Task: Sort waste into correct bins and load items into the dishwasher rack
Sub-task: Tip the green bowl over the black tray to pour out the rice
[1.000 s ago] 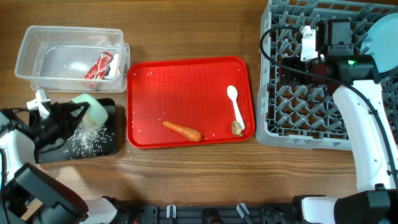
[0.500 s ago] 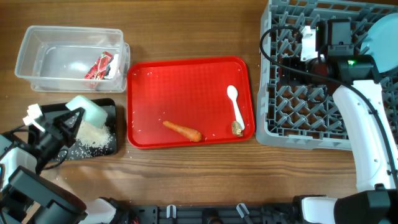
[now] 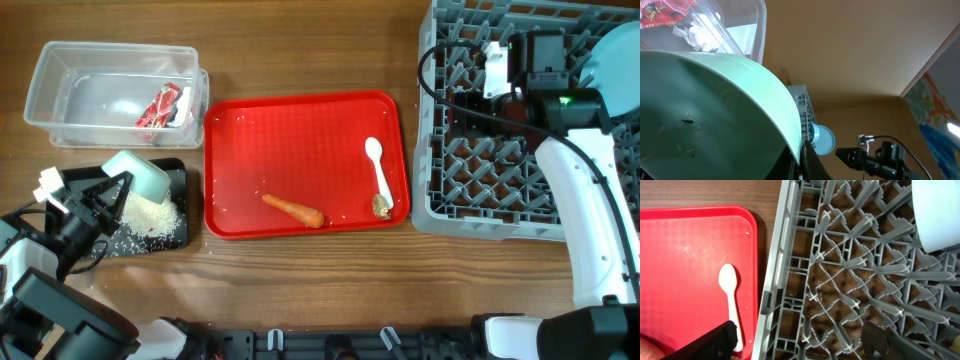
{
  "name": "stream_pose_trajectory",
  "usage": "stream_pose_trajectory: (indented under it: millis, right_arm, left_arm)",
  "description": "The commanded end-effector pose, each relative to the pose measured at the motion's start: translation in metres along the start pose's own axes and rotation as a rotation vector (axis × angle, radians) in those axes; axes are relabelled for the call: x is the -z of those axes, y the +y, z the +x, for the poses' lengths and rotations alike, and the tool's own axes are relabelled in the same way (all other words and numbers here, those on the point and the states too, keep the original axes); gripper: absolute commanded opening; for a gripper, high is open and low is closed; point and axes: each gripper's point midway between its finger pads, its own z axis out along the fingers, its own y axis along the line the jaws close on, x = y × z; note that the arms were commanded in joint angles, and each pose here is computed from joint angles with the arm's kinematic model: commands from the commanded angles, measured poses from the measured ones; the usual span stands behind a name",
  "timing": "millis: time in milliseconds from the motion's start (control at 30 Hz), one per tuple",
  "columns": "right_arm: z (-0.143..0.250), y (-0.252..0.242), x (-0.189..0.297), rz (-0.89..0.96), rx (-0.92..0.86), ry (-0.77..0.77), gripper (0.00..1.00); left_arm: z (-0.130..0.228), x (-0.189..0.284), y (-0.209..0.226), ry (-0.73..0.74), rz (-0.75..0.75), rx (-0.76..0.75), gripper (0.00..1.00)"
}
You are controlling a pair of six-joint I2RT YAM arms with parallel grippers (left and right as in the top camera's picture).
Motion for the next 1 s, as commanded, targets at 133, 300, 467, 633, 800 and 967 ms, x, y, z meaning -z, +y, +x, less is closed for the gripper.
stream_pose_trajectory:
  millis: [133, 300, 467, 633, 800, 967]
  right_arm:
    - [0.001, 0.004, 0.000, -0.017, 0.001, 0.002, 0.82]
    - [0.002, 0.004, 0.000, -0.017, 0.001, 0.006, 0.82]
    - [0.002, 0.004, 0.000, -0.017, 0.000, 0.006, 0.82]
    - [0.002, 0.004, 0.000, -0.017, 0.000, 0.006, 0.82]
    - [0.002, 0.004, 0.000, -0.017, 0.000, 0.006, 0.82]
    - [0.003, 0.004, 0.000, -0.017, 0.000, 0.010, 0.82]
  left_arm:
    - [-0.001, 0.002, -0.008, -0.012, 0.033, -0.036, 0.04]
    - [-0.003, 0.002, 0.002, -0.010, -0.025, -0.032, 0.04]
    - [-0.003, 0.002, -0.004, -0.011, 0.010, 0.012, 0.04]
    - [-0.005, 0.002, -0.003, -0.014, 0.005, 0.000, 0.04]
    - [-0.005, 0.002, -0.002, -0.014, 0.004, -0.001, 0.04]
    - [-0.004, 0.002, -0.015, -0.016, 0.070, -0.068, 0.04]
